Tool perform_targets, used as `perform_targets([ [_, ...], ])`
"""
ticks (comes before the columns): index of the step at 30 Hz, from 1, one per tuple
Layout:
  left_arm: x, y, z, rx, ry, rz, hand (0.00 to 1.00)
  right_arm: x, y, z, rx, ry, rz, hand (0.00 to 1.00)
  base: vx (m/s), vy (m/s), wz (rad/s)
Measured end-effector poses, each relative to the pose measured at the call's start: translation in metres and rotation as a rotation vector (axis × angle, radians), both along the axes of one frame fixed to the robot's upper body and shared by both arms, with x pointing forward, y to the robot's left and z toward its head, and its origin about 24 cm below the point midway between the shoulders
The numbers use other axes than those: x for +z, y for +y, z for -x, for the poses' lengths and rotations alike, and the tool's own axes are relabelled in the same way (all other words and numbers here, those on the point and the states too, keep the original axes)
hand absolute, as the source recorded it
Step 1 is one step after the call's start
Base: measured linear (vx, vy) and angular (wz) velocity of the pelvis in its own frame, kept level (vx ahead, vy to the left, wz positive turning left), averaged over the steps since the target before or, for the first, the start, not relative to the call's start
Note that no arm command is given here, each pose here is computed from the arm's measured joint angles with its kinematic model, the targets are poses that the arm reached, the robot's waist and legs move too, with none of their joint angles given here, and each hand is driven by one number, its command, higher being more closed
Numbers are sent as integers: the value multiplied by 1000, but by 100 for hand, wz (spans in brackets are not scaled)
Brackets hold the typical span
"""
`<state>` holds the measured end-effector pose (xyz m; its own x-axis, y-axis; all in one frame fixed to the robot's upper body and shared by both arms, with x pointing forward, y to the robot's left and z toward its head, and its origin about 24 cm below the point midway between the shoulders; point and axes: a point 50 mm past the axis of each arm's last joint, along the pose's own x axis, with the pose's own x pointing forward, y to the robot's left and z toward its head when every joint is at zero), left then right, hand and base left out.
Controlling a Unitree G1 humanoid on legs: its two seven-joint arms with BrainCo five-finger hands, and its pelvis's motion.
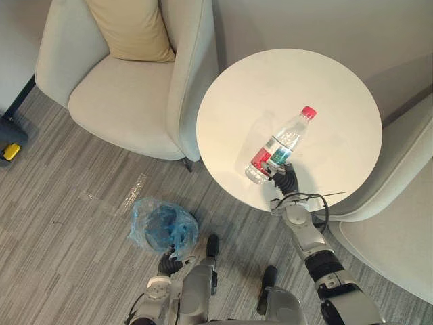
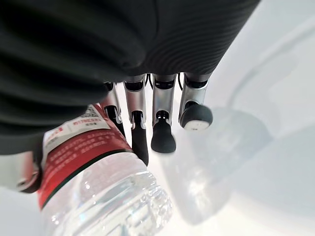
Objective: Gather rubbish on tea table into small bin, then transfer packed bag to large trash can.
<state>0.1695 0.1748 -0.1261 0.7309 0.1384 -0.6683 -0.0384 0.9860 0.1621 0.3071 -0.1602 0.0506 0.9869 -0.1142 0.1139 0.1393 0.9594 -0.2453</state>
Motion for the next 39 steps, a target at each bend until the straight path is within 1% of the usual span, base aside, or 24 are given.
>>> perform_targets([
  [5,-2,0,2,0,11,-1,0,-8,-8,20,-4,10,-26,100,-39,11,-7],
  [9,-3,3,5,-15,26,-17,0,-15,-9,37,12,27,-31,100,-51,10,-12],
  [16,-11,8,19,-39,91,-49,0,-32,-12,70,24,82,26,100,-26,2,-9],
  [21,-15,4,25,-73,127,-58,0,-38,-9,80,50,106,113,100,-16,1,-12],
  [28,-19,-3,31,-119,152,-60,0,-46,0,95,102,133,187,100,9,-2,-7],
  [39,-22,-9,37,-167,174,-73,0,-52,4,104,105,159,183,100,-43,-5,-2],
])
